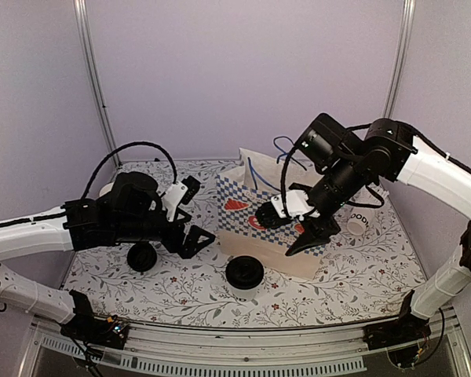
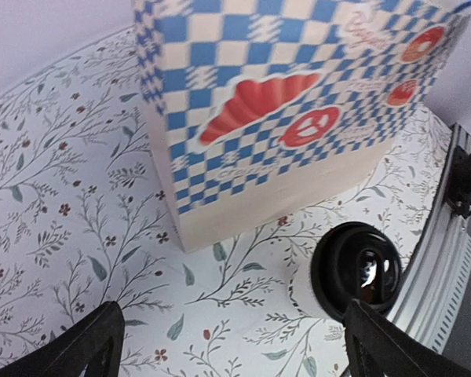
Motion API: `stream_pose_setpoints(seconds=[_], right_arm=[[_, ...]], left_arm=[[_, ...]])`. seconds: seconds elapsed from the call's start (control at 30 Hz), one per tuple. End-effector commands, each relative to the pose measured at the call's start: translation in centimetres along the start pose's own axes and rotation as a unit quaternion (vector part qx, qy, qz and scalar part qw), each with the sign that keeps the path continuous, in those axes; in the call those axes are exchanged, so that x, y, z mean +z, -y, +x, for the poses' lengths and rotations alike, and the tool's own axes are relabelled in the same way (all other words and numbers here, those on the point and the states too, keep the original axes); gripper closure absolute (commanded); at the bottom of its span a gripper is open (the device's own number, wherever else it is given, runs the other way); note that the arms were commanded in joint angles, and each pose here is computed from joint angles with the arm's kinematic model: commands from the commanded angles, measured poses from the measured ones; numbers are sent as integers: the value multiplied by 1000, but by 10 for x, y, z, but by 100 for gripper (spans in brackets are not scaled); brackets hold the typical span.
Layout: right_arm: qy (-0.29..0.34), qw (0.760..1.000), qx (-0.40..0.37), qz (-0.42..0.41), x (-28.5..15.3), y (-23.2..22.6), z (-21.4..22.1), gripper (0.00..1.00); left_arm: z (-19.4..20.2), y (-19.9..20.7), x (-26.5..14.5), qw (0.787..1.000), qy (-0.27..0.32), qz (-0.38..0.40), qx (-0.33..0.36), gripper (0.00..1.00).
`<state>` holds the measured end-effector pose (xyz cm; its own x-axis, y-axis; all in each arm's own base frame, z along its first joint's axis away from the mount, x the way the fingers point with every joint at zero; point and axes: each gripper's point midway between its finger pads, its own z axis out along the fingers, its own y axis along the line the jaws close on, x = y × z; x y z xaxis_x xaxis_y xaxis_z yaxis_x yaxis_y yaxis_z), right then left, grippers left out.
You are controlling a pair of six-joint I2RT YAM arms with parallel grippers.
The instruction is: Pack the takeout coffee
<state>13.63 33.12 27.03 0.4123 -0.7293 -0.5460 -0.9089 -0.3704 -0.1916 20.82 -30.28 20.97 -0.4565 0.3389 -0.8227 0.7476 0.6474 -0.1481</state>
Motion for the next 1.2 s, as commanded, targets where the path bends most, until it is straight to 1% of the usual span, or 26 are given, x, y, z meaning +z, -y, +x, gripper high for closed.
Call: stream_pose_setpoints(seconds=[0.0, 0.13, 0.3, 0.4, 0.53, 0.87, 1.07, 1.17], right_arm=[[-11, 999, -32, -30, 27, -2, -4, 32], [-2, 998, -48, -49, 53, 1, -9, 21], [-25, 997, -55, -54, 87, 14, -7, 16], [-48, 994, -54, -78, 111, 14, 3, 14], [-63, 993, -53, -85, 134, 19, 11, 10], [-71, 991, -51, -97, 153, 21, 17, 11], [-82, 991, -45, -93, 161, 25, 23, 15], [-87, 991, -44, -93, 163, 25, 25, 20]], left_arm=[[7, -34, -9, 998, 15, -38, -49, 0], [6, -43, -18, 996, 37, -42, -65, 0], [14, -49, -20, 996, 36, -47, -70, 0], [16, -54, -20, 996, 34, -54, -70, 0], [20, -54, -19, 996, 31, -44, -69, 0], [28, -53, -18, 996, 35, -30, -75, 0], [29, -55, -19, 996, 38, -29, -77, 0], [31, -55, -18, 996, 37, -28, -77, 0]])
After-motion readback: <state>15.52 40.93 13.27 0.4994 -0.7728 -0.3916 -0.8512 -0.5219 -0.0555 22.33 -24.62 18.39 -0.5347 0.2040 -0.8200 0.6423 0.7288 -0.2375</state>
